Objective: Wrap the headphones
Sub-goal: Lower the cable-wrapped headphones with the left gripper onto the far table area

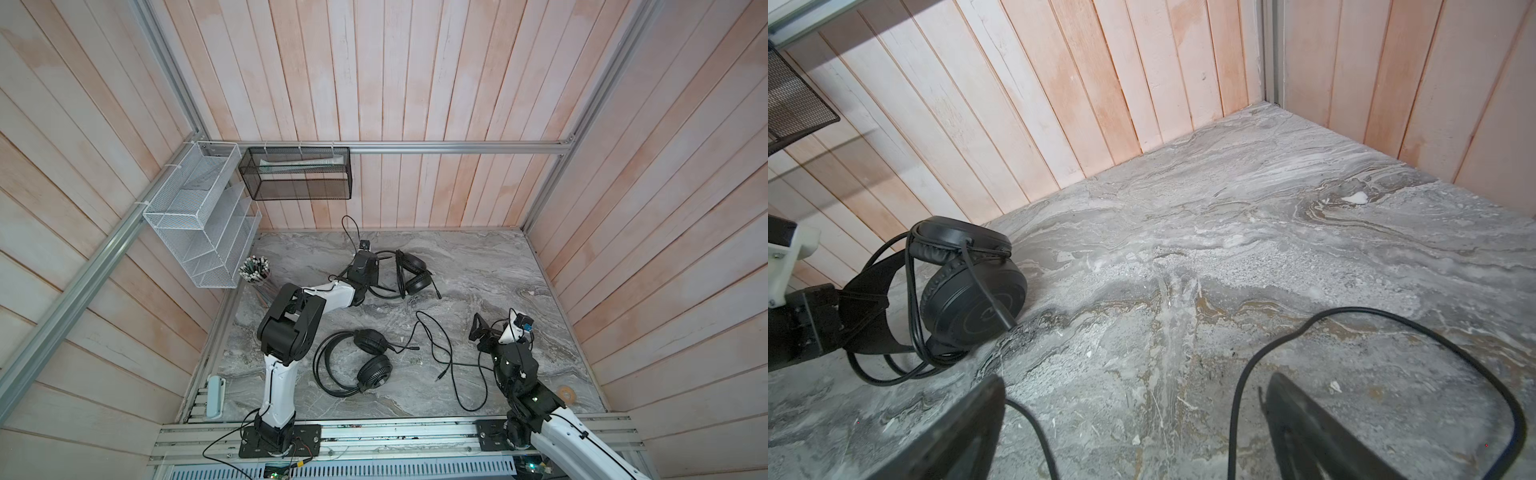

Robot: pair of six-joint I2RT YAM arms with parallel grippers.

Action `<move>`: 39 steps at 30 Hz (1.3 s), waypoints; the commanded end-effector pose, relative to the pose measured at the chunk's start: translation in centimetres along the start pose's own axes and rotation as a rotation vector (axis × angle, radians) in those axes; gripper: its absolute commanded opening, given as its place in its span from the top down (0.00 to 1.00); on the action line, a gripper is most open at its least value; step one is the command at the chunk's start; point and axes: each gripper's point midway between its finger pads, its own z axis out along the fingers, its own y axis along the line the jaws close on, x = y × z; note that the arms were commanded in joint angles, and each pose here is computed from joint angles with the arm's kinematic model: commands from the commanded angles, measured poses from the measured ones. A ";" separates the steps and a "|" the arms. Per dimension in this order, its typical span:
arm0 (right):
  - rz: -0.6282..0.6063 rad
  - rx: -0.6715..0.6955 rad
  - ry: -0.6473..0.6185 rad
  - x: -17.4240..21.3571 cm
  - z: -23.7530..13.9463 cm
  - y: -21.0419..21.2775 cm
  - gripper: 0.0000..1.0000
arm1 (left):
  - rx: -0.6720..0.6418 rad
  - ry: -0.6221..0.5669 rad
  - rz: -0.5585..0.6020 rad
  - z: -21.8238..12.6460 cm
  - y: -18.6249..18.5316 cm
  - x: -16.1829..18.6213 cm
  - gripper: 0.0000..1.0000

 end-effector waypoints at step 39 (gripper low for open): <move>-0.007 -0.028 -0.002 0.2 0.1 0.5 0.02 | 0.130 0.145 -0.046 1.8 -2.4 0.5 0.63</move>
